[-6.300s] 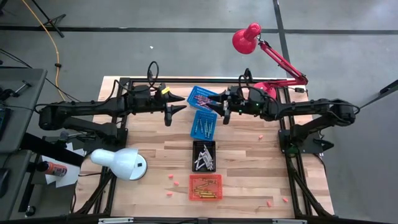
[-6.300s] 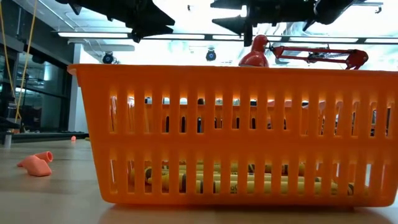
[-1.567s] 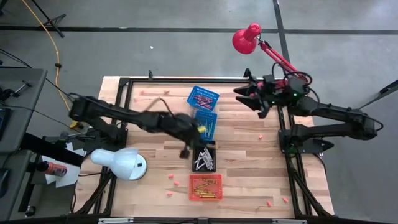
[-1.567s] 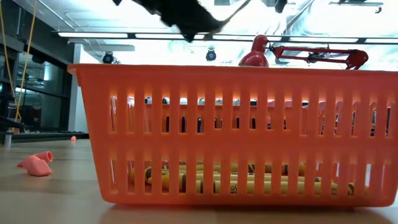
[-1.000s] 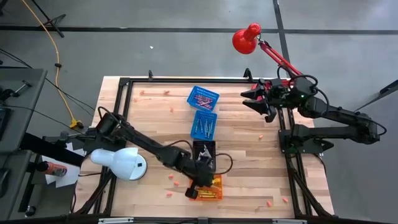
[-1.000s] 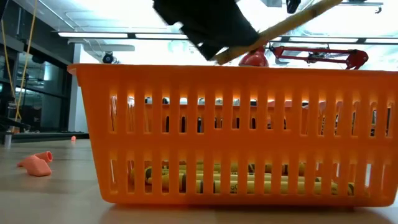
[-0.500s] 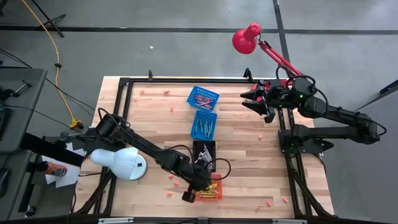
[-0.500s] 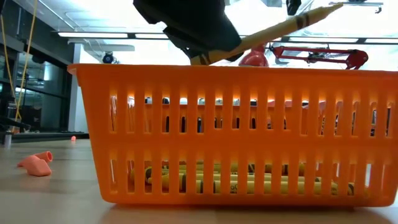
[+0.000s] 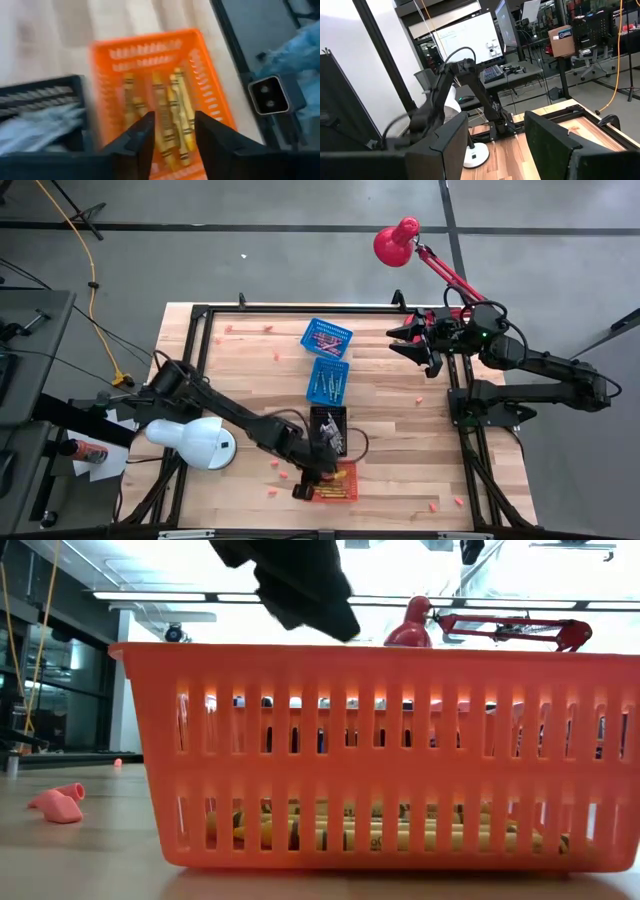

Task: Sort crayons
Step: Put the yellow crayon into the orange bin

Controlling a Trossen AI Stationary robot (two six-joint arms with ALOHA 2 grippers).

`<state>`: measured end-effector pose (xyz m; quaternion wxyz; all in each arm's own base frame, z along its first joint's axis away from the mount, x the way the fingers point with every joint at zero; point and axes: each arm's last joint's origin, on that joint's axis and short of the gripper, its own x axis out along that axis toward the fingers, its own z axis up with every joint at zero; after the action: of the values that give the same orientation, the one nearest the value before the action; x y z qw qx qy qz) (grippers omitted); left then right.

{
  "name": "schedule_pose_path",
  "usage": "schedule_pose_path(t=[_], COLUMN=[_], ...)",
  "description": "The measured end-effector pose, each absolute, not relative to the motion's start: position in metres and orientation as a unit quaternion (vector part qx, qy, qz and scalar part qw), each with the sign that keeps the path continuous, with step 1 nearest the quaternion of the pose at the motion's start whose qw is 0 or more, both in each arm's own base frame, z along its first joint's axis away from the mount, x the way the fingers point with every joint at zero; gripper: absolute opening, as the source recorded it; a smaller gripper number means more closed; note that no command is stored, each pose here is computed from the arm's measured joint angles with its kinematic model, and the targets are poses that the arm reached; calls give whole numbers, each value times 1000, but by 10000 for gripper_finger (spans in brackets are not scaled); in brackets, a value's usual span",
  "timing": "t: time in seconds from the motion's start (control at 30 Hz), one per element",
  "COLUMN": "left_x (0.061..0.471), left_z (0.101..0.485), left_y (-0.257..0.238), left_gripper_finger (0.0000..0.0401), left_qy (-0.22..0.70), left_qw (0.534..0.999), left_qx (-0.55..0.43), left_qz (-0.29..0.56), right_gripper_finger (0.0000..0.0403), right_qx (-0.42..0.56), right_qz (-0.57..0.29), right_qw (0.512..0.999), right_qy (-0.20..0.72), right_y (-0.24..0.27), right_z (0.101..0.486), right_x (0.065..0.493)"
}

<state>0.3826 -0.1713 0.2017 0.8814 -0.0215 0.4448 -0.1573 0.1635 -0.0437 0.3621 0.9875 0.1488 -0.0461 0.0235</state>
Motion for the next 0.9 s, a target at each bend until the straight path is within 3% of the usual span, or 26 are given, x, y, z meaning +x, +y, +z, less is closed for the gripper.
schedule_pose_path(t=[0.2, 0.4, 0.5, 0.9], left_x=[363, 320, 301, 259], left_z=[268, 353, 372, 291], left_y=[-123, -69, -48, 11], left_gripper_finger=[161, 166, 165, 164], left_qy=[412, 283, 244, 99], left_qw=[910, 948, 952, 982], left_qx=[35, 12, 14, -110], left_qz=[-20, 144, 184, 115], right_gripper_finger=[188, 188, 188, 188], right_qx=[148, 150, 155, 199], right_qz=[23, 21, 20, 14], right_qw=[988, 988, 987, 980], right_qy=[-45, -40, -34, -1], right_y=[-44, -45, -46, -57], right_z=[362, 360, 358, 339], right_x=[164, 167, 171, 205])
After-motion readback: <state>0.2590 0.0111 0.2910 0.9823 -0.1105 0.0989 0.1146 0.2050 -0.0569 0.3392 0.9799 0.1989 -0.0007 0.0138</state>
